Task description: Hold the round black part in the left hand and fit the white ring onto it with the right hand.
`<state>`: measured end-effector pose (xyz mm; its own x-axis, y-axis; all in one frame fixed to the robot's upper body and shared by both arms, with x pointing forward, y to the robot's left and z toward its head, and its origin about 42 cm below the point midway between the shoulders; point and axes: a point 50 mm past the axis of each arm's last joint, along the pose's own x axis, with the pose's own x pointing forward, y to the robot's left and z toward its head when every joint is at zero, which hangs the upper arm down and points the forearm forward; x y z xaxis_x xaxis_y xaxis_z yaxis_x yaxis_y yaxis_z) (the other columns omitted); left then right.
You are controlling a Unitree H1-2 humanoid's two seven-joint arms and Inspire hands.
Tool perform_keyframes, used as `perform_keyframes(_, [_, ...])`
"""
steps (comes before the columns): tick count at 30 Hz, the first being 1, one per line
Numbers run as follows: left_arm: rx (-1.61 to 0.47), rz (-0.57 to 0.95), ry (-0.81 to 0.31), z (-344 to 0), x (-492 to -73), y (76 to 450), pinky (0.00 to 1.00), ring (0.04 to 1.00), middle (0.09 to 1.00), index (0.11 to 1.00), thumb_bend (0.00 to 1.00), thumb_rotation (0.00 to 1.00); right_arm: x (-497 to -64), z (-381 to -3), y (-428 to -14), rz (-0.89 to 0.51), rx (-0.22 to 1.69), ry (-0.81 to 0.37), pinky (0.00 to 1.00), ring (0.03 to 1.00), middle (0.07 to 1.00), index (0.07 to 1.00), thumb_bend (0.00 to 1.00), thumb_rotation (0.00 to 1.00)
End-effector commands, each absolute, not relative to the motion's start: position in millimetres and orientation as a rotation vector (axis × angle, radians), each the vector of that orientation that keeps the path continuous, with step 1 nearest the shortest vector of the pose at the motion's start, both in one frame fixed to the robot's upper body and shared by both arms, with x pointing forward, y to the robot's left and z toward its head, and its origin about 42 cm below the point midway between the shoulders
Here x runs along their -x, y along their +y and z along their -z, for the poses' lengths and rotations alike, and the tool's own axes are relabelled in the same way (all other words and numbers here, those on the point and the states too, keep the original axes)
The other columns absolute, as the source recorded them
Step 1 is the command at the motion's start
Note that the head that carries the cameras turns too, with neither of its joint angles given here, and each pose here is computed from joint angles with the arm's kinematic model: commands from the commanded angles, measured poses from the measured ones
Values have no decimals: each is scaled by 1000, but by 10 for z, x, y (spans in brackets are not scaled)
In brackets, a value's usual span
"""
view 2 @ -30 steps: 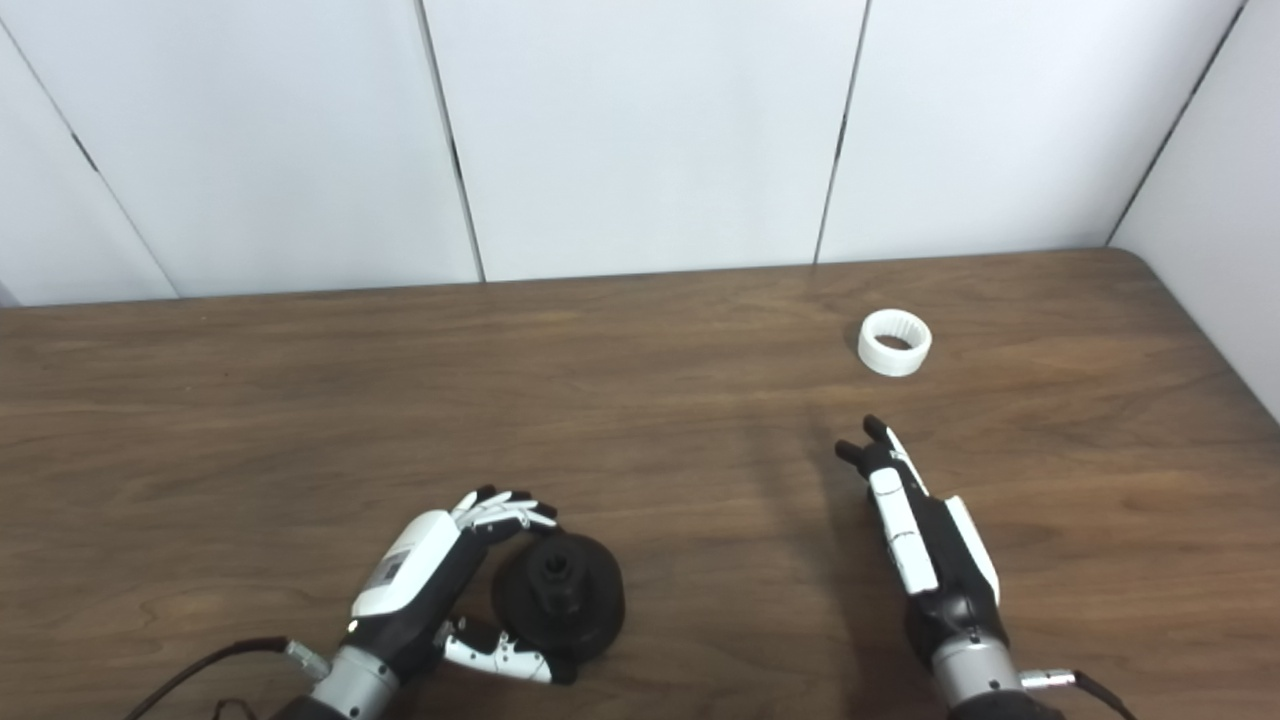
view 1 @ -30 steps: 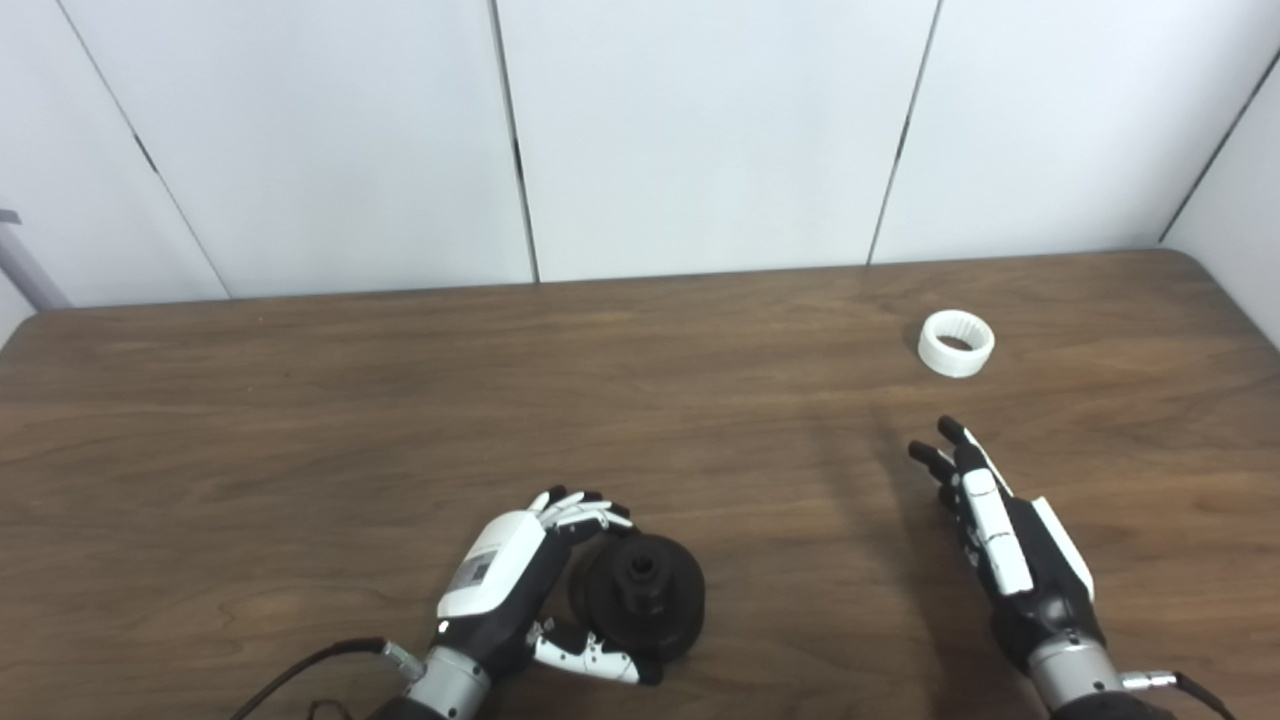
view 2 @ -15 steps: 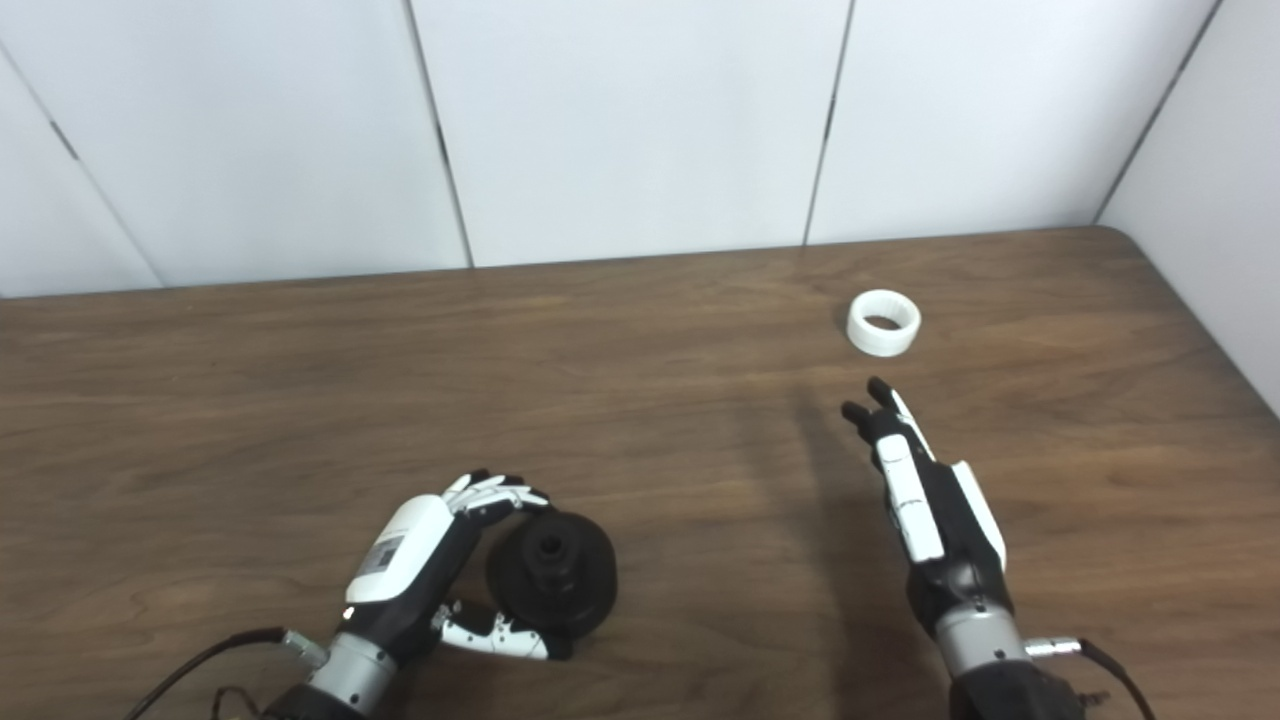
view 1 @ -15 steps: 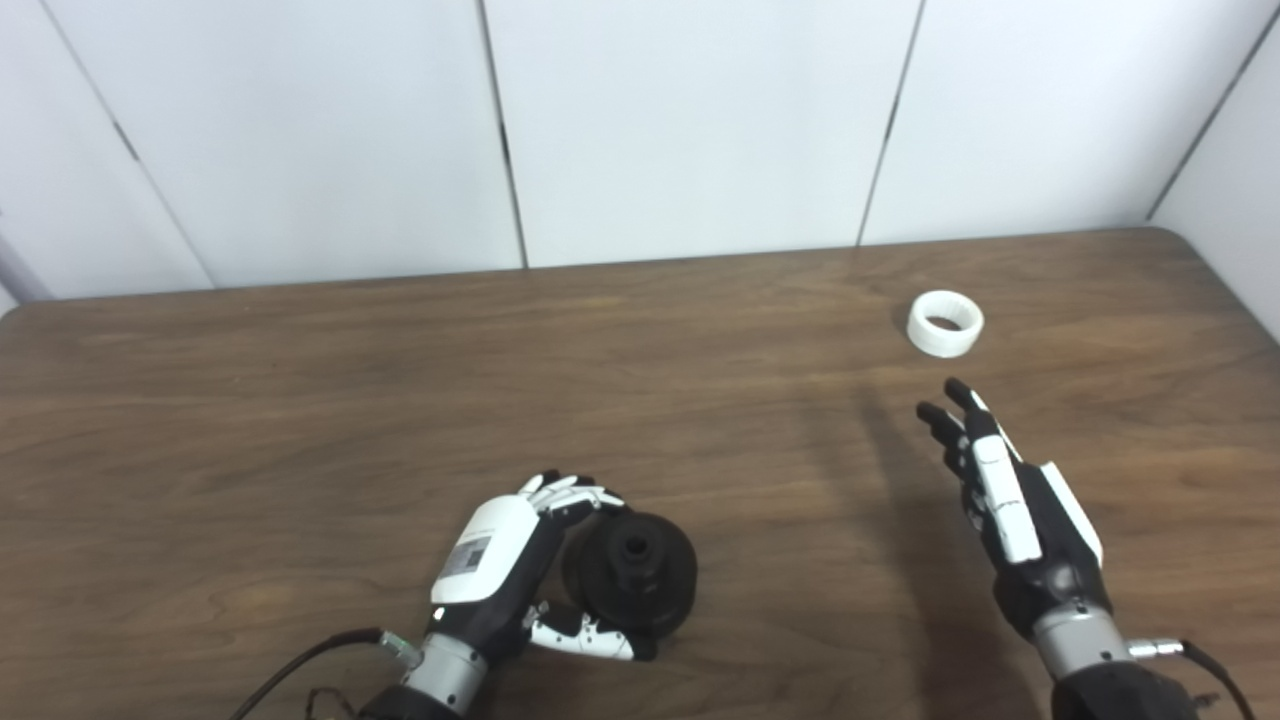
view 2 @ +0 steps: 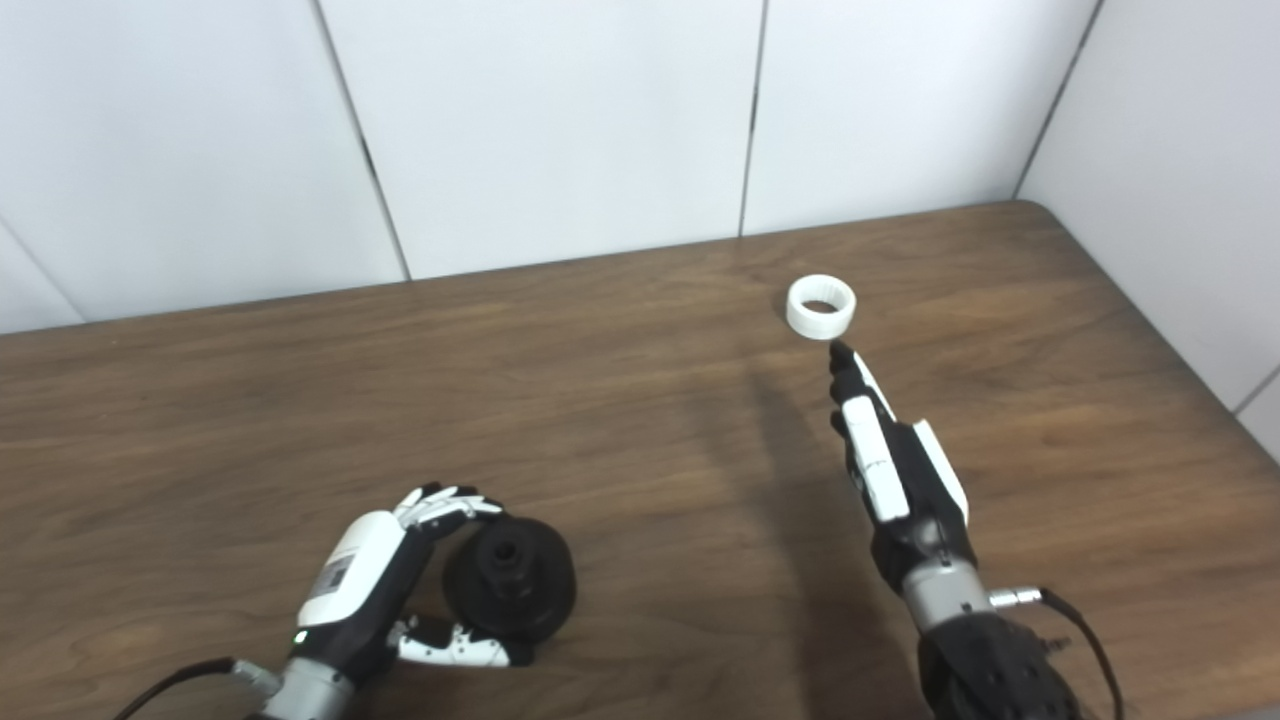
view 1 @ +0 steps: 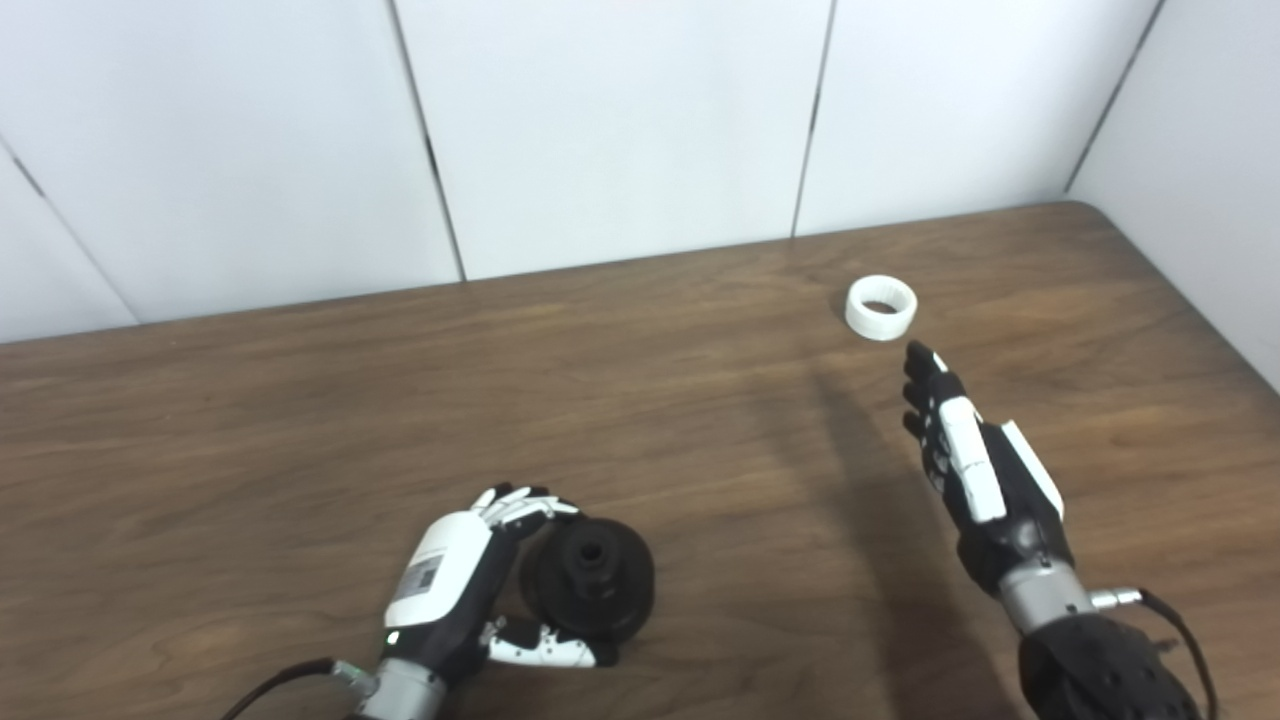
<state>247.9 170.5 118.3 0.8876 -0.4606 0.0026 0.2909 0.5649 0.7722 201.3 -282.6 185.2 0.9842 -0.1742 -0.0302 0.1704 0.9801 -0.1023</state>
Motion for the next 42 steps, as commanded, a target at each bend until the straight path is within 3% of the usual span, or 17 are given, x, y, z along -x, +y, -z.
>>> perform_keyframes(1, [-895, 451, -227, -1219, -2513, 1771, 938, 884, 793, 485, 523, 53, -2143, -2098, -2832, 191, 141, -58, 996, 1000, 997, 983, 630, 979])
perform_keyframes(5, [-891, 451, -224, -1221, -2511, 1793, 944, 886, 788, 485, 523, 52, -2272, -2207, -2932, 201, 268, -85, 969, 992, 989, 961, 611, 711])
perform_keyframes(7, [-891, 451, -222, -1227, -2508, 1798, 948, 888, 787, 485, 523, 52, -2350, -2266, -2990, 202, 354, -100, 943, 978, 982, 913, 652, 574])
perform_keyframes(12, [-890, 453, -216, -1234, -2498, 1806, 946, 897, 794, 485, 523, 52, -2579, -2402, -3140, 187, 509, -115, 944, 970, 975, 902, 694, 496])
perform_keyframes(21, [-878, 457, -223, -1231, -2490, 1802, 915, 900, 795, 485, 523, 51, -3064, -2666, -3458, 168, 778, -45, 891, 929, 944, 924, 791, 498])
perform_keyframes(24, [-886, 455, -223, -1241, -2486, 1798, 905, 893, 794, 485, 523, 52, -3243, -2754, -3564, 153, 855, -1, 872, 936, 952, 937, 894, 517])
perform_keyframes(27, [-891, 453, -225, -1245, -2482, 1796, 889, 885, 792, 485, 523, 52, -3377, -2826, -3628, 142, 956, 41, 918, 981, 979, 950, 961, 556])
perform_keyframes(29, [-889, 452, -219, -1246, -2477, 1796, 896, 889, 796, 485, 523, 52, -3471, -2868, -3651, 139, 1006, 66, 970, 995, 995, 947, 988, 525])
perform_keyframes(35, [-889, 452, -218, -1252, -2462, 1795, 859, 883, 796, 485, 523, 53, -3687, -2941, -3684, 121, 1094, 118, 1000, 1000, 1000, 929, 1000, 443])
perform_keyframes(42, [-888, 454, -221, -1257, -2450, 1794, 896, 888, 795, 485, 523, 53, -3963, -2980, -3731, 80, 1233, 217, 1000, 1000, 1000, 904, 1000, 418])
